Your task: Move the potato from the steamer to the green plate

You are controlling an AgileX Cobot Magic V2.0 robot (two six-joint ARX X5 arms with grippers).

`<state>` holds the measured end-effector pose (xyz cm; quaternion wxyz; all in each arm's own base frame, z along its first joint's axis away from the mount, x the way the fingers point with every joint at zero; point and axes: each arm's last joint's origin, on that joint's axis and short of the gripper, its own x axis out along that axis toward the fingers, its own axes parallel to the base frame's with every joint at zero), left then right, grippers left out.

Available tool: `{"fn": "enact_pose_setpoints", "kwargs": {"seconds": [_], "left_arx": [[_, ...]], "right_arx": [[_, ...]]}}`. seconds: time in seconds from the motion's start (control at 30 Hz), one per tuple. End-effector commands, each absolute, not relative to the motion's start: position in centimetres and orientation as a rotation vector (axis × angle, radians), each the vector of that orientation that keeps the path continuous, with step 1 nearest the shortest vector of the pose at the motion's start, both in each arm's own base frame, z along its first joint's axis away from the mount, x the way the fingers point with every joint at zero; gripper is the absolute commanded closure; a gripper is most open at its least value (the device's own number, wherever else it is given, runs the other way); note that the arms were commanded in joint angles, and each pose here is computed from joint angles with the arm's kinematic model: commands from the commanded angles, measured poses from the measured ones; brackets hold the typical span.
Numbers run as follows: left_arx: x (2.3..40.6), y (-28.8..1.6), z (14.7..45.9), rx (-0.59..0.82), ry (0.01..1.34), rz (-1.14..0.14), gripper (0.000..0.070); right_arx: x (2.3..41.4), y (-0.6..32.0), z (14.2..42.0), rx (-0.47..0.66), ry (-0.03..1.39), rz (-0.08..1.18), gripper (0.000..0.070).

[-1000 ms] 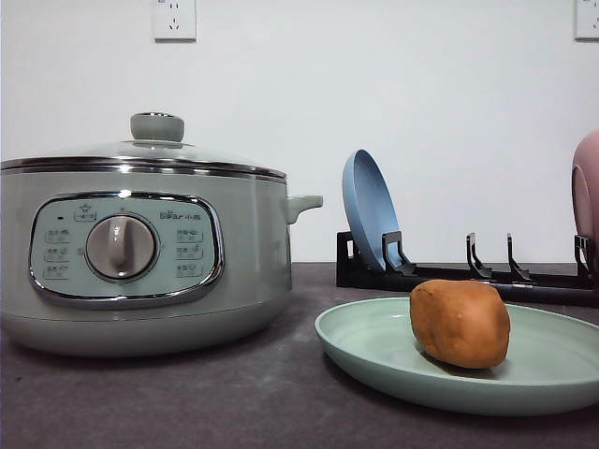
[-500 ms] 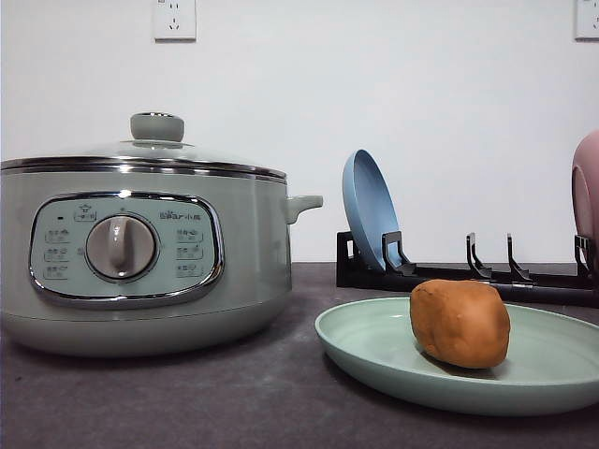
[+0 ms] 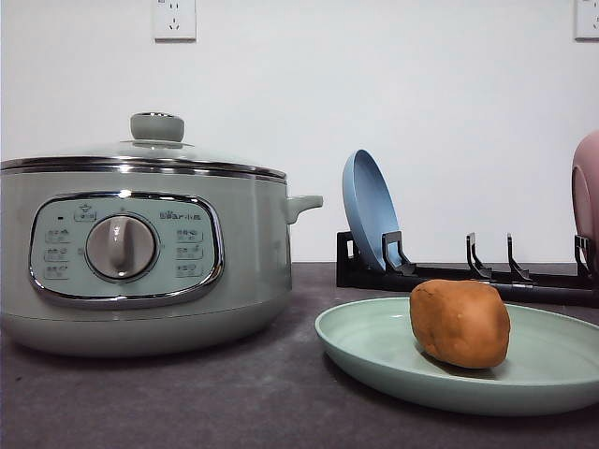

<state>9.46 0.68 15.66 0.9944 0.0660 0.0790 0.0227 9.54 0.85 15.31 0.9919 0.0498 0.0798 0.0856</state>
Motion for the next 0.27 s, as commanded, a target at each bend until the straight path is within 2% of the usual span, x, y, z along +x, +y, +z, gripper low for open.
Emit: {"fn": "enact_pose_setpoints", "kwargs": {"seconds": [0.0,0.23], "left_arx": [[9.53,0.72,14.92,0.129,0.183,0.05,0.0699],[9.53,0.72,14.92,0.129,0.183,0.05,0.0699]], "right_arx": [[9.56,0.86,15.2,0.11,0.158,0.172,0.07],[9.56,0.86,15.2,0.11,0.158,0.172,0.07]]}}
